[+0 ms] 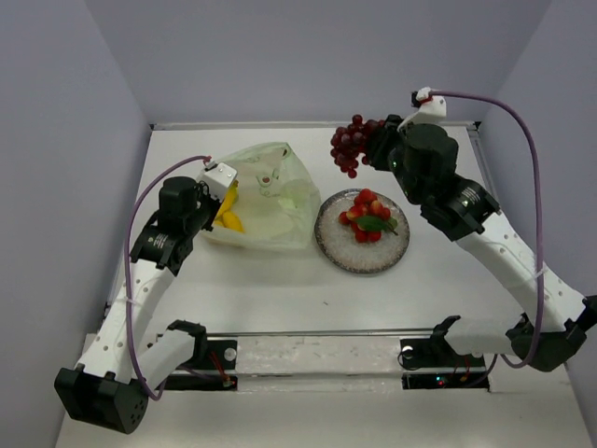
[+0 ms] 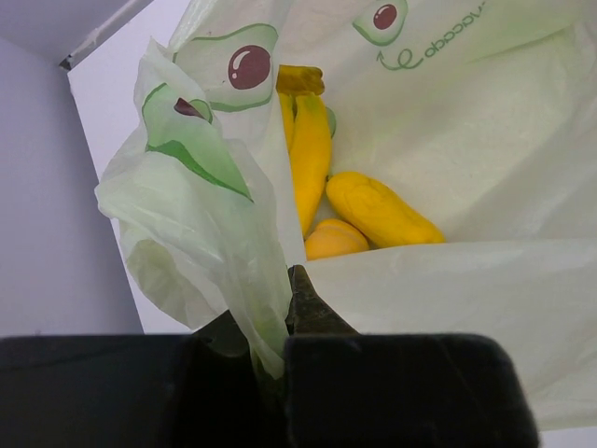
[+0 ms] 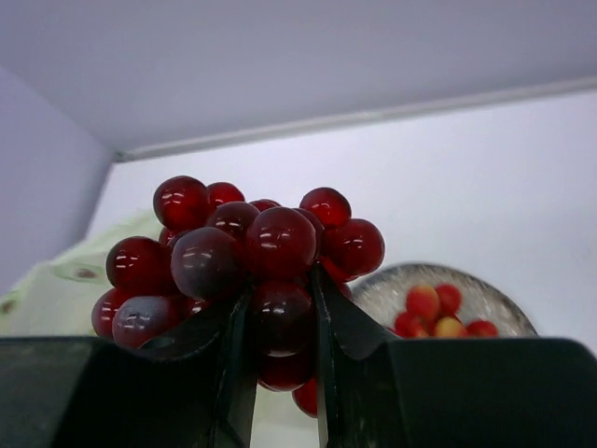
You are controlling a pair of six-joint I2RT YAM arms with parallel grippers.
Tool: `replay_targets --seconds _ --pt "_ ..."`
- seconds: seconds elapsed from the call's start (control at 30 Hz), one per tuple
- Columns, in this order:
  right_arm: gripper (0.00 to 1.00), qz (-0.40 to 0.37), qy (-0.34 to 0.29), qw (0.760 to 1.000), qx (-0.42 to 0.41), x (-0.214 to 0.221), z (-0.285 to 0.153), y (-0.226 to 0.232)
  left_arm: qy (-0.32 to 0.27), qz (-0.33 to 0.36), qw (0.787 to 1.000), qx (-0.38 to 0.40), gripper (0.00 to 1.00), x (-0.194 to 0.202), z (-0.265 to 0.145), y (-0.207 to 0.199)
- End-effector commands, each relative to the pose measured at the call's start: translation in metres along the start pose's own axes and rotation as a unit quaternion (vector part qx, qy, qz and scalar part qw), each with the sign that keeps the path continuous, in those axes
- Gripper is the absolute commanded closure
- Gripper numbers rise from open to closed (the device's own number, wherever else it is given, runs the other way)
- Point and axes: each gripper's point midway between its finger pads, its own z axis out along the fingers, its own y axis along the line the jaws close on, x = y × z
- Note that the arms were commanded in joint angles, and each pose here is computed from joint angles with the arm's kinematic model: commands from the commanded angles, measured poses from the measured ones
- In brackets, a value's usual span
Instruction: Take the fake fruits out of the plastic bag
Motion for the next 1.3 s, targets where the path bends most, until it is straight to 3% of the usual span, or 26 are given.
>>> replay_targets --seconds 0.0,0.3,0.5,0.63,0.7,0.73,0.77,0.83,0.97,1.1,1.23,1.27 --pt "0.99 0.006 0.065 0.991 0.118 0.071 0.008 -0.064 -0.017 0.009 1.0 -0.021 0.99 -0.01 -0.008 0.01" --pt "0.99 0.023 0.159 0.978 0.136 0.161 0.023 -0.075 -0.022 0.015 0.999 -0.026 0.99 -0.01 -0.015 0.012" --pt "0.99 0.023 0.192 0.962 0.193 0.213 0.029 -0.101 -0.022 0.02 0.999 -0.027 0.99 -0.009 -0.017 0.012" --pt "0.98 0.04 0.245 0.952 0.18 0.254 0.026 -0.1 -0.024 0.024 0.999 -0.027 0.99 -0.01 -0.017 0.012" --pt "0.71 0.042 0.274 0.944 0.181 0.274 0.019 -0.103 -0.025 0.023 0.999 -0.02 0.99 -0.01 -0.016 0.01" --pt "0.5 0.041 0.283 0.94 0.186 0.279 0.015 -0.106 -0.025 0.023 0.999 -0.017 0.99 -0.01 -0.016 0.009" --pt "0.23 0.039 0.283 0.939 0.191 0.278 0.013 -0.109 -0.025 0.023 0.999 -0.013 0.99 -0.009 -0.016 0.007" --pt "0.11 0.031 0.277 0.938 0.205 0.269 0.007 -0.114 -0.029 0.024 0.999 0.009 0.99 -0.008 -0.016 -0.002" --pt "0.1 -0.01 0.233 0.948 0.214 0.231 0.009 -0.119 -0.03 0.054 0.996 0.064 0.99 0.004 -0.02 -0.023" --pt "0.11 -0.067 0.229 0.953 0.186 0.203 0.014 -0.109 0.003 0.109 0.988 0.107 0.99 0.042 -0.024 -0.043" --pt "0.12 -0.132 0.175 0.971 0.094 0.146 0.023 -0.041 0.037 0.133 0.986 0.097 0.99 0.068 -0.027 -0.041" --pt "0.13 -0.152 0.165 0.974 0.039 0.148 0.022 0.001 0.035 0.137 0.986 0.092 0.99 0.07 -0.03 -0.04"
